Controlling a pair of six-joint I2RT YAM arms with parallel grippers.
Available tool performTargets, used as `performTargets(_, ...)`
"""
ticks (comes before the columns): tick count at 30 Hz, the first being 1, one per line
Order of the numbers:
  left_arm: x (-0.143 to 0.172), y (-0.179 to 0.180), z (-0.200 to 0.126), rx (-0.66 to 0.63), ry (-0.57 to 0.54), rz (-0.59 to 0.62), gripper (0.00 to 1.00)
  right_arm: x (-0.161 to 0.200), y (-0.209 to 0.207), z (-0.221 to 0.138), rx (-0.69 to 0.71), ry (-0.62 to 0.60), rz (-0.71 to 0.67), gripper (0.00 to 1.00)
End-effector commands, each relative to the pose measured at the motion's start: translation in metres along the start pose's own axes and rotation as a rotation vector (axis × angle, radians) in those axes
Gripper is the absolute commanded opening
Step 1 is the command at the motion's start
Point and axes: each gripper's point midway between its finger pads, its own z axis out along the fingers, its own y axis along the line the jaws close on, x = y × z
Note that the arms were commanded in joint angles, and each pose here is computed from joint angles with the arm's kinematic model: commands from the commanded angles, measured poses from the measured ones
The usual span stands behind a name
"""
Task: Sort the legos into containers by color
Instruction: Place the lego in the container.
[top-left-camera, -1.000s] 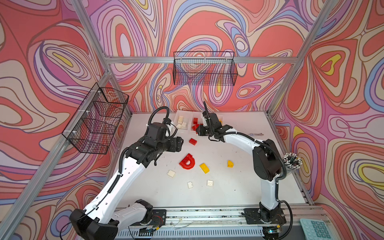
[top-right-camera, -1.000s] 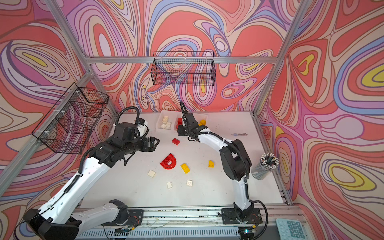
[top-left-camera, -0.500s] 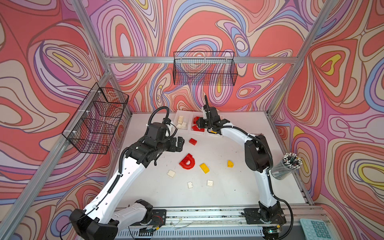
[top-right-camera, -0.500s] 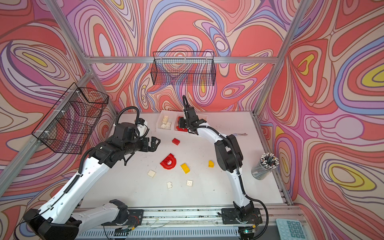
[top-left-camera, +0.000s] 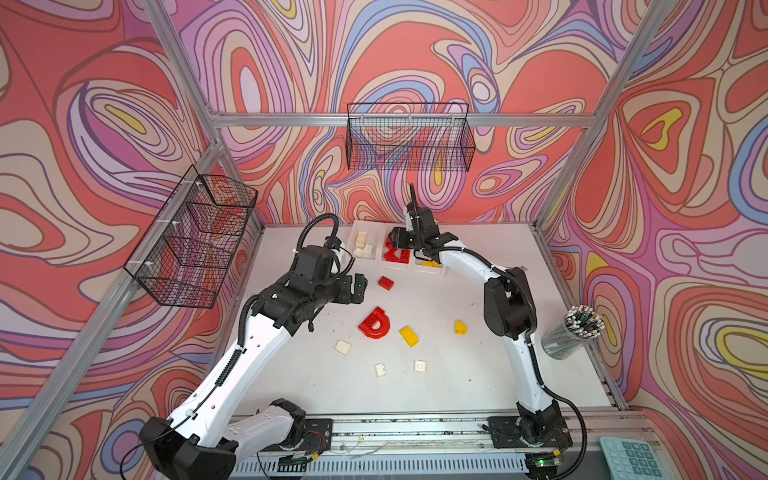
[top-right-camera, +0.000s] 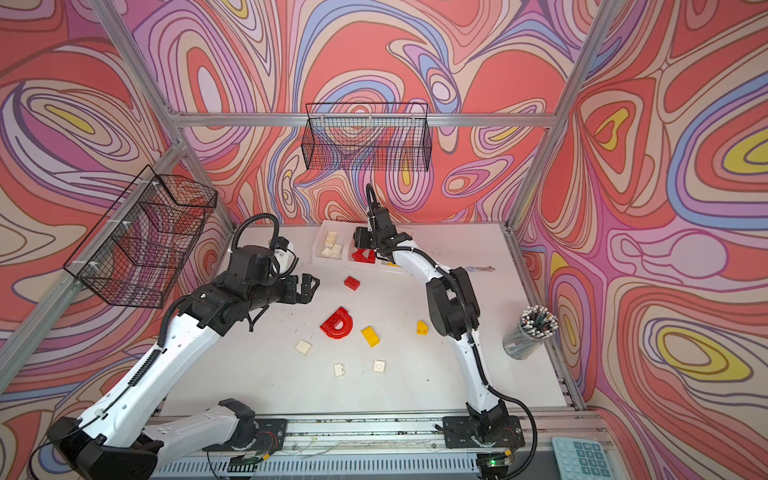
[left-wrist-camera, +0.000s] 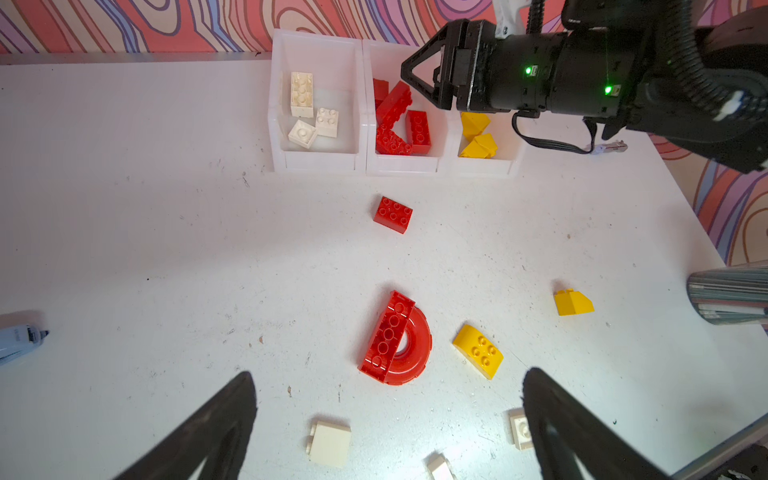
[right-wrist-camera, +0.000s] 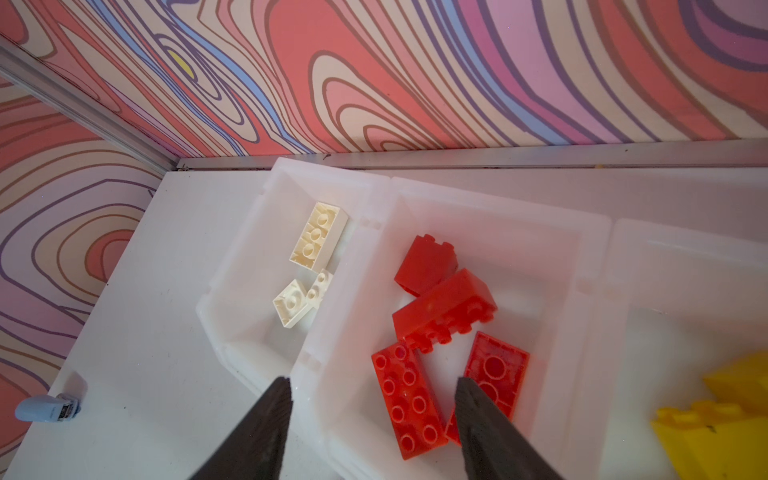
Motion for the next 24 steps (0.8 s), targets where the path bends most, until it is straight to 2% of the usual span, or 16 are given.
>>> performTargets(1,0.007,-0.003,0.002,0.013,0.02,0.024,1.0,-0.004,-0.003,-0.004,0.018,0.0,-0.021,0.67)
performTargets(6,0.008,-0.003,0.004,0.017,0.028,0.028,0.99,-0.013,0.004,-0.019,0.007,-0.018,-0.039,0.69)
performTargets(12,0.008,-0.002,0.004,0.011,0.029,0.036,0.98,-0.028,0.019,-0.054,-0.049,-0.067,-0.061,0.73)
performTargets(24,0.016,0.0,0.016,-0.007,0.093,0.067,0.91,-0.011,0.037,-0.146,-0.107,-0.088,-0.062,0.73)
